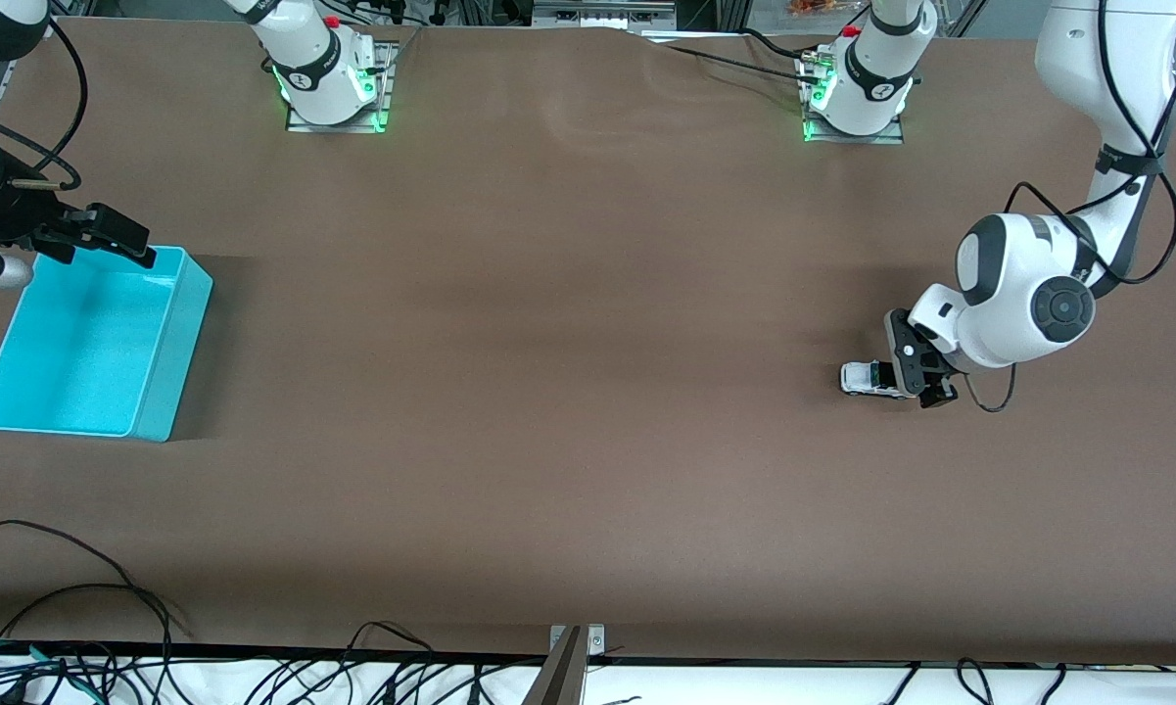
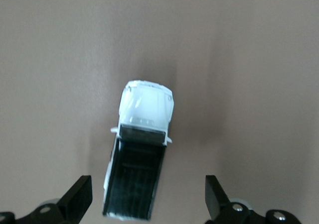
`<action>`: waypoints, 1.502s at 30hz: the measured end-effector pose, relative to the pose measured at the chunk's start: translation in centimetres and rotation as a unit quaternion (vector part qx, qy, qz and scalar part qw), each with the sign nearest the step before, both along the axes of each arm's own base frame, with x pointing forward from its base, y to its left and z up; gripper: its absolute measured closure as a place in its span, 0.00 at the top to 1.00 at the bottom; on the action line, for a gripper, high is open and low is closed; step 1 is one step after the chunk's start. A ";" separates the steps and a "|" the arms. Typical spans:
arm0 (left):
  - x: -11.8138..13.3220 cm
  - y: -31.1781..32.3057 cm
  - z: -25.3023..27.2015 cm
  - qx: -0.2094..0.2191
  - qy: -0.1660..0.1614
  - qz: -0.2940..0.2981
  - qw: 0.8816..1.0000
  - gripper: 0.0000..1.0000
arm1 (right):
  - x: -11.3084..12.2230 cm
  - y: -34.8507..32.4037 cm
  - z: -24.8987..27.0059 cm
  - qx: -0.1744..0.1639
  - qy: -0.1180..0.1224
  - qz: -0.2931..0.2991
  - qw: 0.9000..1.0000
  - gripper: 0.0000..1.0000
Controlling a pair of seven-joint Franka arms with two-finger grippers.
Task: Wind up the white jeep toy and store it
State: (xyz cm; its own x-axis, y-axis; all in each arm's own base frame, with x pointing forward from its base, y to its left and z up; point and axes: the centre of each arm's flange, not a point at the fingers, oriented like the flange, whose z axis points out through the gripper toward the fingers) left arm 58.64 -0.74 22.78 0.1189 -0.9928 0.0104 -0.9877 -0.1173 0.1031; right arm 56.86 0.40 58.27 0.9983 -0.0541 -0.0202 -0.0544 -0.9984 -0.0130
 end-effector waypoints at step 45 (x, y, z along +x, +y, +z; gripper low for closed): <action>-1.2 -0.8 -3.6 -0.007 -0.025 -0.051 0.998 0.51 | 0.0 0.0 0.0 0.000 0.000 0.000 1.000 1.00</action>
State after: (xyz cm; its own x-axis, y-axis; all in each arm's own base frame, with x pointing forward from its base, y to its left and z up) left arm 57.48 -1.56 19.23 0.0155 -0.9995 0.0284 -0.9984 -0.0139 0.0549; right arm 56.86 0.36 58.27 0.9983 -0.0550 -0.0203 -0.0552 -0.9984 -0.0129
